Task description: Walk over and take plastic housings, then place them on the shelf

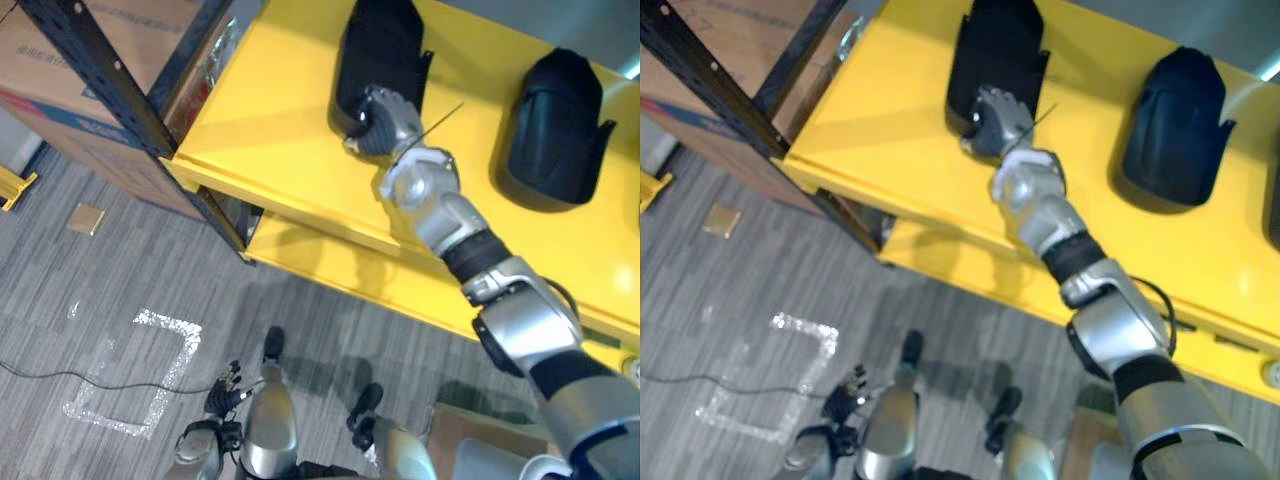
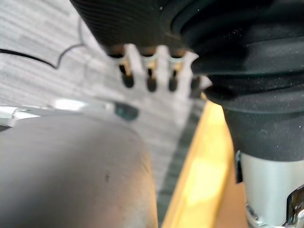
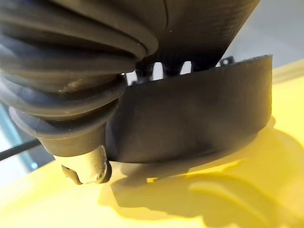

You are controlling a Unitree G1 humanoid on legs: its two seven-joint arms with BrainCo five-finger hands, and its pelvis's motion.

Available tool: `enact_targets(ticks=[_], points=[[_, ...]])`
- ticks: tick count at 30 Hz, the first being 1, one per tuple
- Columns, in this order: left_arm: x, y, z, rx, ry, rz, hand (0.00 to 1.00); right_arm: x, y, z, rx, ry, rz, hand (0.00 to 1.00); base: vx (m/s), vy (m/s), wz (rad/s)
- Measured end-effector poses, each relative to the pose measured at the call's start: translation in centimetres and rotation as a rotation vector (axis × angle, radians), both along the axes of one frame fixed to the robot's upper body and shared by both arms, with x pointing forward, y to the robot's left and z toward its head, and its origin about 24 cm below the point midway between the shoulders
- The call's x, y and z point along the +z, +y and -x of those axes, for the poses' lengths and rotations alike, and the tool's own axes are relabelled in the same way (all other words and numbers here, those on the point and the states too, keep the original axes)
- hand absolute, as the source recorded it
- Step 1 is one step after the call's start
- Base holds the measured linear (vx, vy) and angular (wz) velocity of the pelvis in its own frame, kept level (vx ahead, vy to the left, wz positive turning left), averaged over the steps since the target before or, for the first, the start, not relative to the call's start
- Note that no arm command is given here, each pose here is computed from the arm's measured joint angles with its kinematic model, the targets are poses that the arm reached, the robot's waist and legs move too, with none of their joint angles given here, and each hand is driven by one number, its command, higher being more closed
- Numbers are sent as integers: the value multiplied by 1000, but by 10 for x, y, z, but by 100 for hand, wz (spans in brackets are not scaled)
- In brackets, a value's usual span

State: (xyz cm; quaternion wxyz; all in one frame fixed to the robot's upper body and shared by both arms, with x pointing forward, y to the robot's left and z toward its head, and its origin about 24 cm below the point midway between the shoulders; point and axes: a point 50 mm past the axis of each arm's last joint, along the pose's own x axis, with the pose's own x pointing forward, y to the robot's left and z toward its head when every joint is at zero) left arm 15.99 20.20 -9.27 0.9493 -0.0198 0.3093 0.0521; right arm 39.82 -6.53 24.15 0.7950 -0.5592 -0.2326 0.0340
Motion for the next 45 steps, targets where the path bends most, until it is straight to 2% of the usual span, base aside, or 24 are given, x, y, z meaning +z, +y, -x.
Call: enact_targets(ticks=[1, 10, 25, 33, 37, 40, 45], points=[[0, 0, 0, 2, 1, -1, 0, -4, 5, 2, 11, 6, 7, 0, 0, 0, 0], [-1, 3, 1, 8, 4, -12, 0, -9, 9, 2, 17, 65, -45, 0, 3, -4, 1], [-4, 4, 2, 6, 15, -23, 0, -3, 21, 19, 62, -209, -279, 0, 0, 0, 0], [-8, 6, 6, 5, 35, -30, 0, -17, 11, 17, -37, -114, -319, 0, -3, -5, -4], [-9, 6, 8, 7, 38, -33, 0, -17, 11, 18, -10, -106, -363, 0, -12, -3, -12], [-12, 7, 11, 7, 58, -39, 0, -10, 12, 24, 32, -114, -469, 0, -11, -1, -3], [-14, 4, 13, -3, 69, -40, 0, -27, -8, 22, 21, 74, -841, 0, -5, -4, -3]])
